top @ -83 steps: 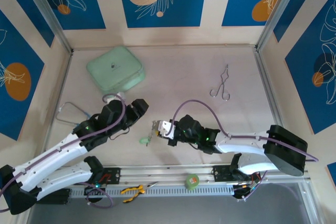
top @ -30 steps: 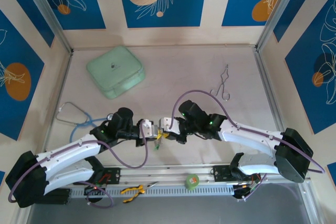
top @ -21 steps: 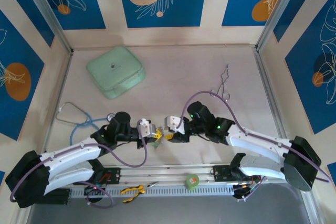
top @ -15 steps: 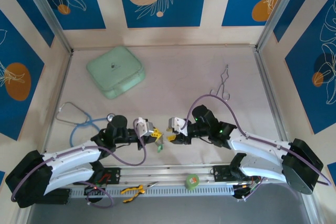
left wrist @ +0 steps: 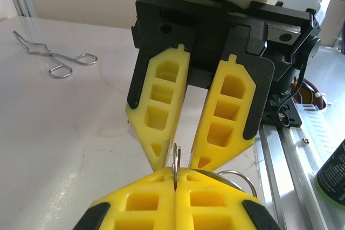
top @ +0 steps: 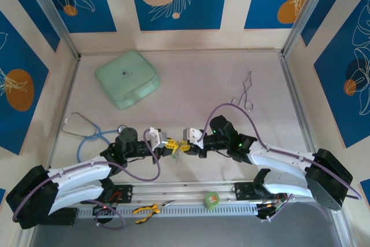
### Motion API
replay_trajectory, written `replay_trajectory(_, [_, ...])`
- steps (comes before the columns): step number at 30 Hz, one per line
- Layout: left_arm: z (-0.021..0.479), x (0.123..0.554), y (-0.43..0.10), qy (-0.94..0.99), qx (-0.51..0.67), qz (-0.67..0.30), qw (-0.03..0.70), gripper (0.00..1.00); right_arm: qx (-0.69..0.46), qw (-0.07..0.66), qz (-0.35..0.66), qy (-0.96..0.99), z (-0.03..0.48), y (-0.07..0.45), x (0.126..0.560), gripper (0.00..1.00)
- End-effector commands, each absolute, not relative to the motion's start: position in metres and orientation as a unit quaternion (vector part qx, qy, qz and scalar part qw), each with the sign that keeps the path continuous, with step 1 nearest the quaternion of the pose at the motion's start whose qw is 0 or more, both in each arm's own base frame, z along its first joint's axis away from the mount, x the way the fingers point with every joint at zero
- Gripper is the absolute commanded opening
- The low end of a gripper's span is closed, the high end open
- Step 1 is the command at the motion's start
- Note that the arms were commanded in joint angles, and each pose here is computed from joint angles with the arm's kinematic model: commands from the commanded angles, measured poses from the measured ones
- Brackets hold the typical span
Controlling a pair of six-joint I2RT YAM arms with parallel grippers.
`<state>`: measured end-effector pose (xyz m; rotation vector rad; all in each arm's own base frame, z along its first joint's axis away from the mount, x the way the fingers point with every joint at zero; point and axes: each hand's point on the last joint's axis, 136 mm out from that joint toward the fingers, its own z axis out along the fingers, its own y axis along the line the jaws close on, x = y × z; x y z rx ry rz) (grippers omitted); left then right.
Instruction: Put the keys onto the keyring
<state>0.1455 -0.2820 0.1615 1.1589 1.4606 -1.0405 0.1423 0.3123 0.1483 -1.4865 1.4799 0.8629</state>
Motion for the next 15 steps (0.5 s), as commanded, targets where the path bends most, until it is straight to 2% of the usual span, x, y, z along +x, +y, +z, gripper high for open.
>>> replay_trajectory(1, [0.169,0.141,-0.284,0.58,0.48,-0.44,0.488,0.0,-0.595,0.431,0.36,0.575,0.158,0.317,0.139,0.17])
replay_trajectory(6, [0.166,0.14,-0.284,0.581,0.485,-0.439,0.484,0.0,-0.595,0.432,0.356,0.577,0.157,0.316,0.14,0.17])
replay_trajectory(10, [0.165,0.141,-0.284,0.582,0.486,-0.437,0.483,0.0,-0.592,0.434,0.339,0.589,0.152,0.311,0.144,0.23])
replay_trajectory(15, [0.163,0.142,-0.284,0.584,0.488,-0.433,0.483,0.0,-0.591,0.431,0.33,0.597,0.148,0.305,0.144,0.22])
